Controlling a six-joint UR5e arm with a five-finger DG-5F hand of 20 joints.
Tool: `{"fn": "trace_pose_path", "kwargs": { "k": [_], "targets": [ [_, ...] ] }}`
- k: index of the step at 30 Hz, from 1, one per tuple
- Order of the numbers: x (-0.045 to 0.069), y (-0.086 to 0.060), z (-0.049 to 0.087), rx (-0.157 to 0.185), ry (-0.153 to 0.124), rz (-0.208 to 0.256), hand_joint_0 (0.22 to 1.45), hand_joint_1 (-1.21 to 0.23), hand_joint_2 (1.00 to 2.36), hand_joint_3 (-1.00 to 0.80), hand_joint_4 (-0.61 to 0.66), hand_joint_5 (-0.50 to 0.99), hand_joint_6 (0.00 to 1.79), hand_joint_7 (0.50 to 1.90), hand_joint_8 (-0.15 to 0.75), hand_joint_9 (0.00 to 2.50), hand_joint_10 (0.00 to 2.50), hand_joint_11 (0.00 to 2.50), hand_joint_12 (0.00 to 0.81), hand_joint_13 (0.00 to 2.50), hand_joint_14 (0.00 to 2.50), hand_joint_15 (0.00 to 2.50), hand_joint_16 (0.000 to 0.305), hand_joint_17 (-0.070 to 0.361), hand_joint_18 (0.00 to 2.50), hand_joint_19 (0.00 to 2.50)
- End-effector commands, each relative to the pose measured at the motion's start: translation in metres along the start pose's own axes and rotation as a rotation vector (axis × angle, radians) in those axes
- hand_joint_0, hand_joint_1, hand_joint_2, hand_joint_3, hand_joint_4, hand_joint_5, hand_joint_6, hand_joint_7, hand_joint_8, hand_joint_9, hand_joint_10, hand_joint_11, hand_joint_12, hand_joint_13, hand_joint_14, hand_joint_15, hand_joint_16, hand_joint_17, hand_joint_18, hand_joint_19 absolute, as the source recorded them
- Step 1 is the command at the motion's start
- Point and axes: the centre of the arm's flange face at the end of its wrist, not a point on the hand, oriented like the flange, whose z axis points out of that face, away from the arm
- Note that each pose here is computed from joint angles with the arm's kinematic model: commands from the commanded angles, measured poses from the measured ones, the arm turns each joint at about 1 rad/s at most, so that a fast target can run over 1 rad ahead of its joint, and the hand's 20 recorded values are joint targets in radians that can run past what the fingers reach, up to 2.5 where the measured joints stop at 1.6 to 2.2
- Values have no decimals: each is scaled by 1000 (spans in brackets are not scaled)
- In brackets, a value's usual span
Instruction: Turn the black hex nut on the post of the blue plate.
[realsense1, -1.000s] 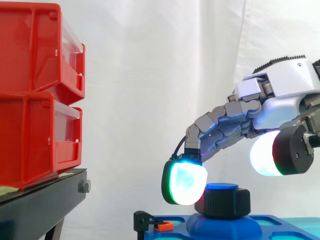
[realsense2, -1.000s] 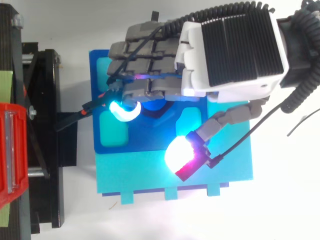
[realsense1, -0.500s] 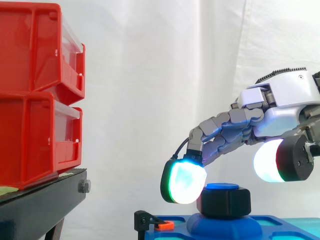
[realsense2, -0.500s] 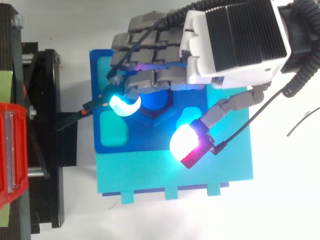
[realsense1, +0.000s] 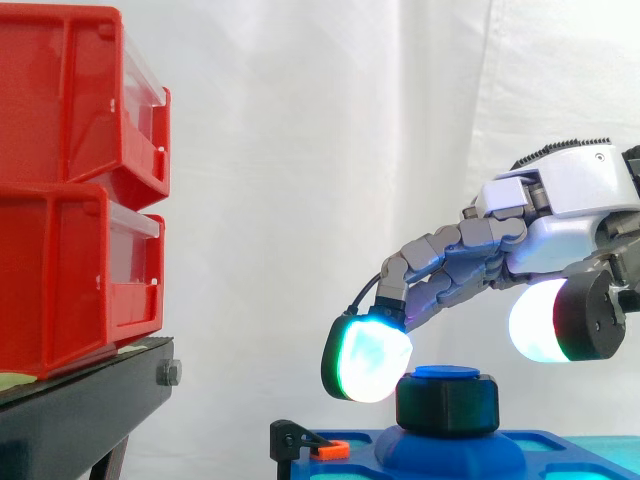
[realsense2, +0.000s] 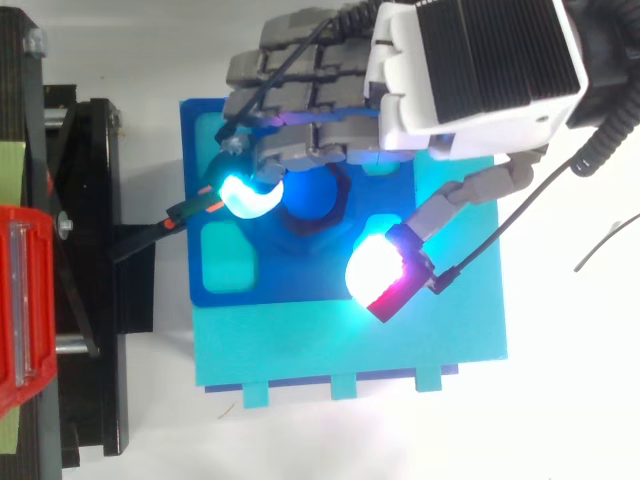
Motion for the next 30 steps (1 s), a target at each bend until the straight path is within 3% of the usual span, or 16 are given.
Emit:
{"fn": "trace_pose_path", "kwargs": {
  "k": [1,16,24,30],
  "targets": [
    [-2,-5,-2,-8,-2,-1,470,-442,1000,-500,213,-187,503,839,278,382,0,0,385,299,0,17,50,113,155,183],
    [-7,-19,-9,-26,-12,-6,469,-443,1000,-500,208,-188,503,838,280,385,0,0,386,299,0,14,50,113,155,182],
    [-9,-17,-8,-33,-24,-7,470,-446,1000,-500,209,-188,503,834,279,384,0,0,385,298,0,10,50,113,152,183],
    [-23,-6,1,-49,-54,-18,471,-448,1000,-500,207,-188,503,834,278,384,0,0,385,298,0,14,50,113,151,180]
  ]
}}
